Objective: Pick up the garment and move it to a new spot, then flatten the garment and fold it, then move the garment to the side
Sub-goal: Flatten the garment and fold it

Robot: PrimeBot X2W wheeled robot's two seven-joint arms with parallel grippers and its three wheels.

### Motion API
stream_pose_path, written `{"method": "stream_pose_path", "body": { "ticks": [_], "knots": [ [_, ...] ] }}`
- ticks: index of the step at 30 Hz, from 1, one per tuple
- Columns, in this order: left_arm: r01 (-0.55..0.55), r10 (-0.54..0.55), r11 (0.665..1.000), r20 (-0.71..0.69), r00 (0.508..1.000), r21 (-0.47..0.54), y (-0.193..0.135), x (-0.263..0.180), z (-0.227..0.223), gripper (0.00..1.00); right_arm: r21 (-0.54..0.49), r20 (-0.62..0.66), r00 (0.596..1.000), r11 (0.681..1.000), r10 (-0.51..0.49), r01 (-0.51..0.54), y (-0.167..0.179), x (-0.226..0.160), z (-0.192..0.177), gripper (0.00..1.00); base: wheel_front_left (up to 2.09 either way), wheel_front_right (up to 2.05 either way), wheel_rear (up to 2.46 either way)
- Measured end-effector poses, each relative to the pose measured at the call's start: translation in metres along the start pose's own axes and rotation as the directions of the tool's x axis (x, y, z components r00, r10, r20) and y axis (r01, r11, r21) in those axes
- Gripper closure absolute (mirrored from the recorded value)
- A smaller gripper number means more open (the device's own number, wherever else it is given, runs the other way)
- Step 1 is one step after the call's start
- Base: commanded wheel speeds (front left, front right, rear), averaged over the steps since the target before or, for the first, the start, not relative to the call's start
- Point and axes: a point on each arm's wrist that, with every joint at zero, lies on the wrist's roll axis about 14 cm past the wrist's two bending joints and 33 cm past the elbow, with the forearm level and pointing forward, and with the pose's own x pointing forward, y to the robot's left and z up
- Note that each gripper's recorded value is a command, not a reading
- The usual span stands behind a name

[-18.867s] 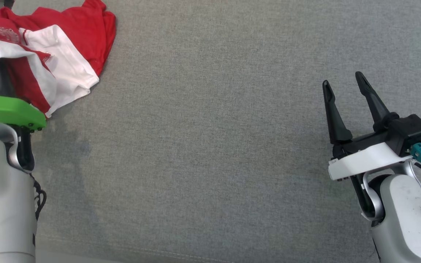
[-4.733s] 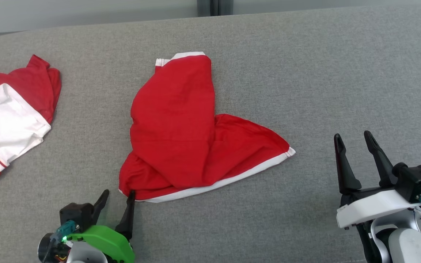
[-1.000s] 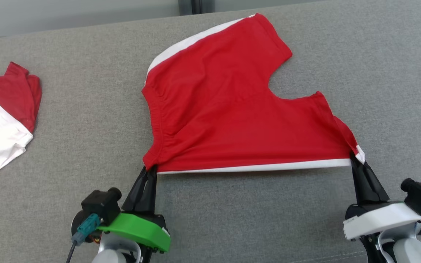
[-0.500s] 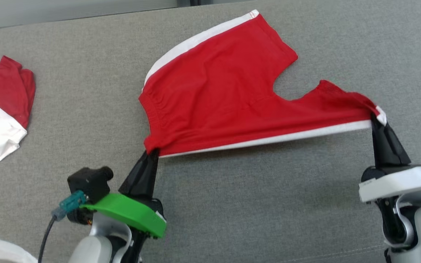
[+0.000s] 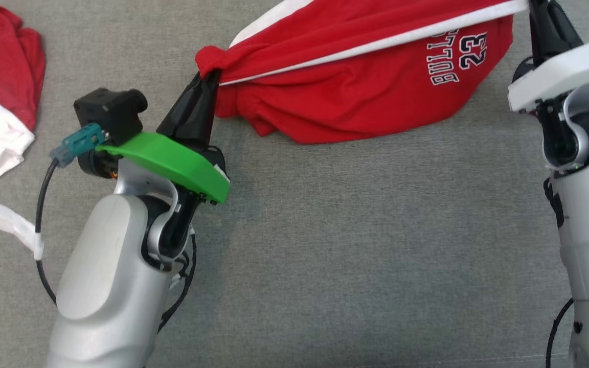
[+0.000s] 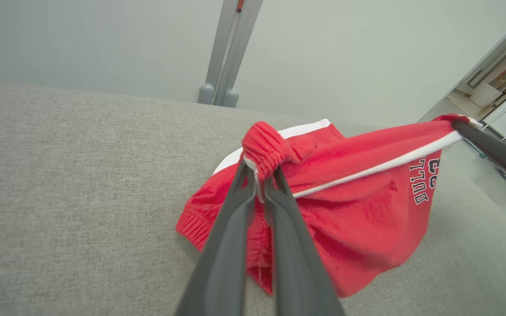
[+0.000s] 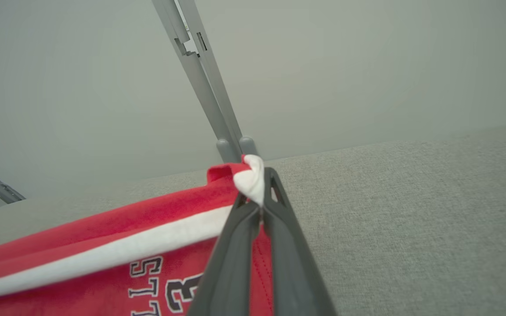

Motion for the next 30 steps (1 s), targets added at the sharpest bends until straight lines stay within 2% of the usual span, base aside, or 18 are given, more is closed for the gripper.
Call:
{"method": "stream_pose_path", "body": {
  "ticks": [9,10,11,12,17,22,24,30],
  "knots": [
    [-0.059,0.059,0.998,-0.071,0.996,0.001,0.034,0.021,-0.015,1.00,-0.022,-0.101,0.993,0.997,0.066,-0.069,0.031,0.064,-0.040,1.00,0.00,0.00,0.00],
    [-0.062,0.062,0.998,-0.086,0.994,0.006,0.037,0.022,-0.019,0.73,-0.031,-0.097,0.992,0.996,0.076,-0.079,0.035,0.068,-0.043,0.54,0.00,0.00,0.00],
    [-0.065,0.064,0.998,-0.094,0.994,-0.001,0.039,0.024,-0.021,0.55,-0.038,-0.085,0.993,0.995,0.084,-0.088,0.038,0.071,-0.044,0.00,0.00,0.00,0.00],
    [-0.067,0.065,0.998,-0.096,0.993,-0.011,0.040,0.024,-0.023,0.00,-0.045,-0.067,0.994,0.994,0.092,-0.095,0.040,0.073,-0.044,0.00,0.00,0.00,0.00],
    [-0.071,0.069,0.997,-0.076,0.995,-0.017,0.042,0.025,-0.027,0.00,-0.105,0.024,0.990,0.986,0.136,-0.133,0.049,0.073,-0.037,0.00,0.00,0.00,0.00],
    [-0.097,0.089,0.988,0.067,0.994,0.121,0.045,0.023,-0.004,0.00,-0.136,0.057,0.988,0.982,0.142,-0.133,0.041,0.057,-0.032,0.00,0.00,0.00,0.00],
    [-0.134,0.109,0.974,0.141,0.984,0.183,0.049,0.021,0.011,0.00,-0.141,0.117,0.982,0.981,0.149,-0.132,0.040,0.048,-0.015,0.00,0.00,0.00,0.00],
    [-0.248,0.183,0.937,0.258,0.949,0.248,0.062,0.004,0.036,0.00,-0.152,0.192,0.972,0.983,0.135,-0.106,0.029,0.007,0.002,0.00,0.00,0.00,0.00]
  ]
}}
